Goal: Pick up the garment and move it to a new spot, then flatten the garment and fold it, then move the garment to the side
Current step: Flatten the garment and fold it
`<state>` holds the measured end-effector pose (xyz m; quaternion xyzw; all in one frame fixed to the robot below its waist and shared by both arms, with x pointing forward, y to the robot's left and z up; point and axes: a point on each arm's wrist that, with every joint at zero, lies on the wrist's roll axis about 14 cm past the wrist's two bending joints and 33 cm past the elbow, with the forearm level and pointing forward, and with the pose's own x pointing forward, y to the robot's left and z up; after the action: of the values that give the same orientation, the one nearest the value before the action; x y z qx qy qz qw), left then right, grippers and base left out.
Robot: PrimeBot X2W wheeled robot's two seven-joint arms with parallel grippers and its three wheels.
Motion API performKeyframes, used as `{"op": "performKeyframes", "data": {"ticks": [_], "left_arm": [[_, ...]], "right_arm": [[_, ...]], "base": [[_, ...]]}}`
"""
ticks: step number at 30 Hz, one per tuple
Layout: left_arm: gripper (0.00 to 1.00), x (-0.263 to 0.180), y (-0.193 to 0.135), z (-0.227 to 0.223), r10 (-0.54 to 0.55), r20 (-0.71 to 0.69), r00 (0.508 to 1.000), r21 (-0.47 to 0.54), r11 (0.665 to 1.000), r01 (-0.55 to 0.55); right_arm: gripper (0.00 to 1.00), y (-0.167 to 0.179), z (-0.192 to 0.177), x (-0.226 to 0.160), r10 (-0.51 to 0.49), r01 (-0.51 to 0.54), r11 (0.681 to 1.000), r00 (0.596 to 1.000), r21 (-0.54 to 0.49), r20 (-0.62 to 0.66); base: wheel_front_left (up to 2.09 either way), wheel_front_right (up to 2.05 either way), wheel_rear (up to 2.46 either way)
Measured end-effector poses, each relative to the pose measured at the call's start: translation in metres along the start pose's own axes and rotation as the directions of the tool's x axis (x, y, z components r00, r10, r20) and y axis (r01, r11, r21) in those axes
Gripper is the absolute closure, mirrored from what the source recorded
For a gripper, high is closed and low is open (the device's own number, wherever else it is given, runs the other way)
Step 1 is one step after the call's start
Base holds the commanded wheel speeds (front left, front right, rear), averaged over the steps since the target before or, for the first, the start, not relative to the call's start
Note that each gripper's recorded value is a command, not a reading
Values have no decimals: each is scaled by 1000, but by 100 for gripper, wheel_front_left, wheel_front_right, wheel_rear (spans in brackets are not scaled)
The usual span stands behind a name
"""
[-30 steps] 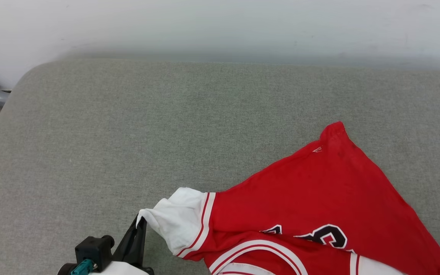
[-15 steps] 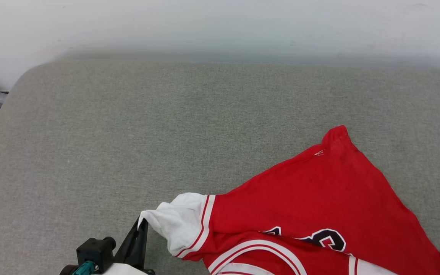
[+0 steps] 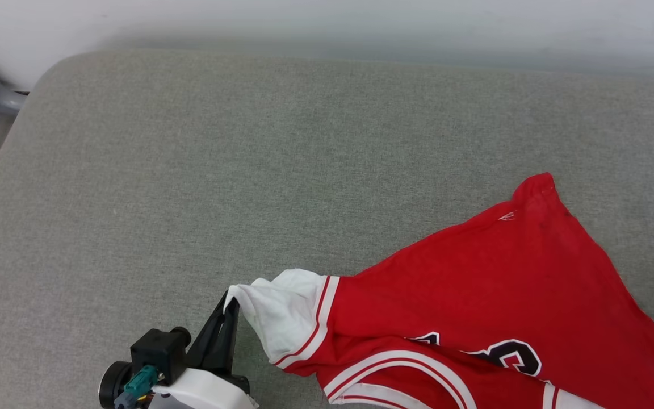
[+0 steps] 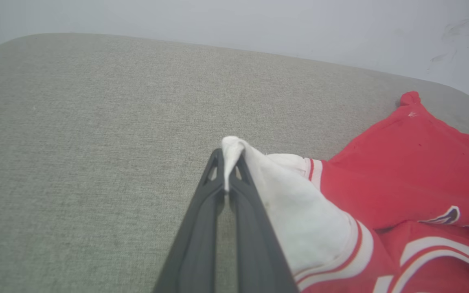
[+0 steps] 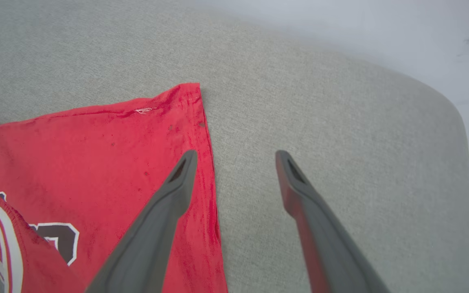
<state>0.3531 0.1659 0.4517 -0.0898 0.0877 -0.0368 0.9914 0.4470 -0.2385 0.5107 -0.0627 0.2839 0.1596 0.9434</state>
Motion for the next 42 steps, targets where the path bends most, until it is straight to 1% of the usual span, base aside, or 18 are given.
{"op": "performKeyframes", "data": {"ticks": [3, 5, 9, 12, 17, 23, 29, 34, 35, 36, 42], "left_arm": [[100, 4, 0, 0, 0, -2, 1000, 6, 1000, 0], [100, 7, 0, 0, 0, -3, 1000, 5, 1000, 0], [100, 12, -1, 0, 3, -5, 1000, 4, 1000, -3], [100, 16, 0, -1, 7, -4, 1000, 1, 1000, -7], [100, 21, 2, -5, 18, -11, 1000, -3, 1000, -18], [100, 27, 4, -13, 29, -26, 999, -12, 1000, -29], [100, 33, 8, -19, 37, -39, 999, -10, 999, -37], [100, 36, 5, -23, 30, -47, 998, -18, 999, -31], [100, 37, 6, -23, 30, -45, 999, -17, 999, -31], [100, 37, 6, -23, 30, -45, 999, -17, 999, -30], [100, 37, 4, -21, 14, -34, 999, -12, 1000, -15]], "right_arm": [[0, 11, 11, 19, 37, -38, 998, 999, -45, -34], [0, 20, 11, 34, 64, -69, 995, 995, -66, -80], [0, 31, 13, 62, 88, -106, 988, 983, -112, -159], [0, 40, 8, 83, 104, -137, 982, 968, -130, -230], [0, 50, -1, 116, 114, -167, 975, 942, -145, -315], [0, 59, -25, 150, 125, -186, 975, 910, -119, -396], [0, 65, -54, 168, 127, -209, 970, 875, -128, -468], [0, 64, -67, 172, 124, -213, 968, 862, -130, -491], [76, 63, -67, 172, 124, -213, 968, 865, -133, -485], [100, 62, -67, 172, 125, -212, 968, 871, -134, -476], [100, 64, -53, 168, 149, -209, 971, 907, -115, -393]], "base": [[0, 0, 0], [0, 0, 0], [0, 0, 0], [0, 0, 0], [0, 0, 0], [0, 0, 0], [0, 0, 0], [0, 0, 0], [0, 0, 0], [0, 0, 0], [0, 0, 0]]}}
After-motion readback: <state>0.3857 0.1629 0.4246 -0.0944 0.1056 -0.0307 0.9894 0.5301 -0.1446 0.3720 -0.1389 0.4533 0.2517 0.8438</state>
